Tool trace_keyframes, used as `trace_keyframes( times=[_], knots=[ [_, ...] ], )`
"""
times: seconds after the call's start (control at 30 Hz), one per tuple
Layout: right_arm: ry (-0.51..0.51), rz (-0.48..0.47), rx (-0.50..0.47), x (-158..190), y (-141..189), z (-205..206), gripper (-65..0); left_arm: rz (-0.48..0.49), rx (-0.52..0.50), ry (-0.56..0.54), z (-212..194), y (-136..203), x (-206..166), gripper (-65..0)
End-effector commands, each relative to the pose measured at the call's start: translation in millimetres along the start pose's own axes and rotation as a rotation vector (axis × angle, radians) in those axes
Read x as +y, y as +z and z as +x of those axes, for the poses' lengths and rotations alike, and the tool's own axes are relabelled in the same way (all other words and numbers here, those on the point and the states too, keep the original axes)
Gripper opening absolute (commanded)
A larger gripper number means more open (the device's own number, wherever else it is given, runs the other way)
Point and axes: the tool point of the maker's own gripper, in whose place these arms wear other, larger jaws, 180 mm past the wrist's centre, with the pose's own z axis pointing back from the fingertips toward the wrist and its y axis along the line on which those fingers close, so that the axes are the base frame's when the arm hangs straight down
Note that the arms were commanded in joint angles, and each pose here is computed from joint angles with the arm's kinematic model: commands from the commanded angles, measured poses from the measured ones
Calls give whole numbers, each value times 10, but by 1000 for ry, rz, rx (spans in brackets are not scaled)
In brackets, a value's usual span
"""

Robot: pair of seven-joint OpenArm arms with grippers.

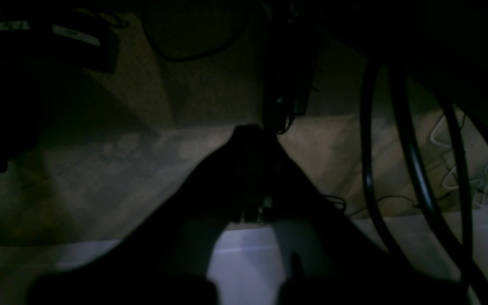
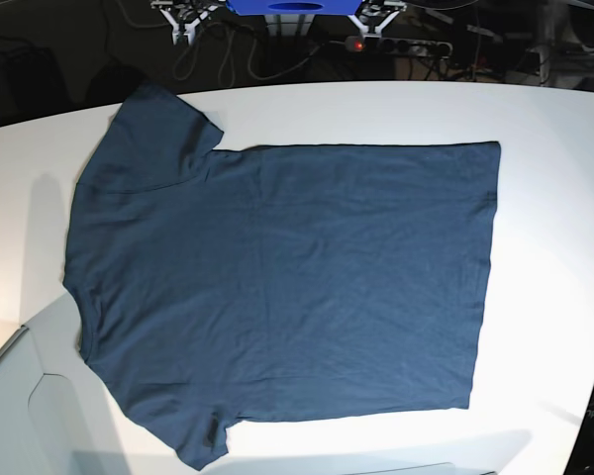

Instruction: Fold the T-shirt properly

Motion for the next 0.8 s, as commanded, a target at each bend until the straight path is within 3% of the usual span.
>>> trace_keyframes(
  times=[0.0,0.53,0.77],
  knots=[
    [10,20,10,10,12,-51,-650,-4,7,-1,-51,4,-11,-650],
    [26,14,50,-59,83,-184,-650,9,14,6,-193,31,65,-650],
    [81,6,-95,-198,421,-154,-650,35,-102,-25,-229,282,257,-650]
  ],
)
